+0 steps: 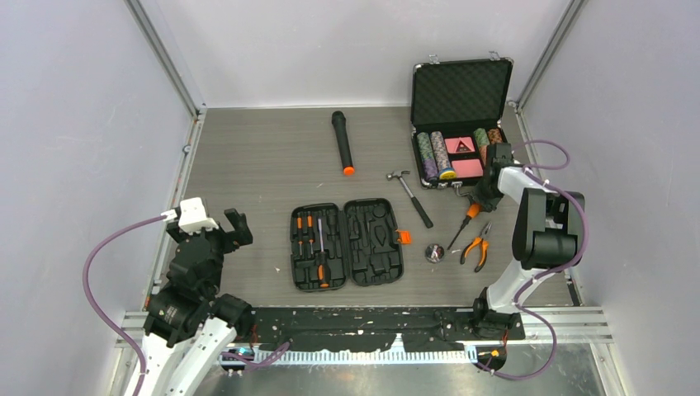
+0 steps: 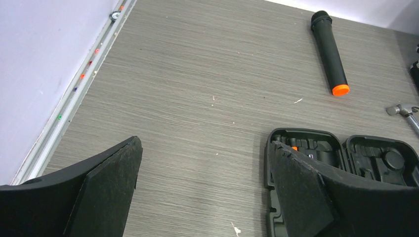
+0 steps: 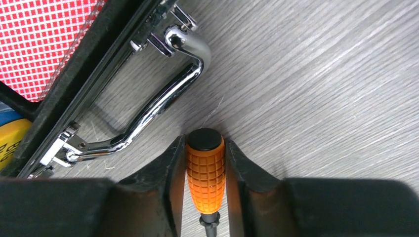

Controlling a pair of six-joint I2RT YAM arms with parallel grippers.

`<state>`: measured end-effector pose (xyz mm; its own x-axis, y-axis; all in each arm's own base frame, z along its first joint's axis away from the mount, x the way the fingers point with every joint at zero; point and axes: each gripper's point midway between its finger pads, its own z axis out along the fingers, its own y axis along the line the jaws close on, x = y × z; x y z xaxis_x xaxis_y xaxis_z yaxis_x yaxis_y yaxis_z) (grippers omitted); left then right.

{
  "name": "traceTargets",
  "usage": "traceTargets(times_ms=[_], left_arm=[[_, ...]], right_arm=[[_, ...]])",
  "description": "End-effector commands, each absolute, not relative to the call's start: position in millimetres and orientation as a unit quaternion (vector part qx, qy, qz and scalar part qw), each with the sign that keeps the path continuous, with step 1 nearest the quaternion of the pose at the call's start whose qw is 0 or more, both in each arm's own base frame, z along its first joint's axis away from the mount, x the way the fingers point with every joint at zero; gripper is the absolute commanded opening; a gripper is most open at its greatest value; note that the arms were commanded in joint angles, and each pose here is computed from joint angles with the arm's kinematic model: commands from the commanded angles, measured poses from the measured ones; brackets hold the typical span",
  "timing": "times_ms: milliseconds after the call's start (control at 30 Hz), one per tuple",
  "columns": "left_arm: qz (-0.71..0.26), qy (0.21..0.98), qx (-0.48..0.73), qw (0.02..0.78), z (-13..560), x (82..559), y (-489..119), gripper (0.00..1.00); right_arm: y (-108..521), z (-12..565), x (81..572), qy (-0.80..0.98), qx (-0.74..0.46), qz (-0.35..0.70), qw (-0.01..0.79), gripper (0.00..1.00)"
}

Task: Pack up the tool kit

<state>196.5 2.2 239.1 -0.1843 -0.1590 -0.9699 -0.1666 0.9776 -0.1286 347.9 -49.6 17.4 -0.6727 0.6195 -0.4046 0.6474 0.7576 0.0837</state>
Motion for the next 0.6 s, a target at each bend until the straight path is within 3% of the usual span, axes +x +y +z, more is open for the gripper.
traceTargets(times_ms=[0,100,233,367,567], left_arm=[[-0.005,0.756,-0.109,0.645,248,200,1,1.0],[-0.005,0.755,-0.11,0.646,248,200,1,1.0],[-0.005,0.756,-0.109,0.646,248,200,0,1.0],[-0.005,0.756,-0.109,0.645,248,200,0,1.0],[-0.005,0.756,-0.109,0.645,248,200,0,1.0]], right_arm=[[-34,26,339,0.921,0.332,-0.007,0.205,0.24],[-38,52,347,0.918,0.317,-0.01,0.239,0.13],[-37,102,360,0.913,0.278,-0.018,0.298,0.06],[-18,155,372,0.909,0.224,-0.027,0.349,0.05],[77,202,382,0.922,0.101,0.04,0.373,0.06]])
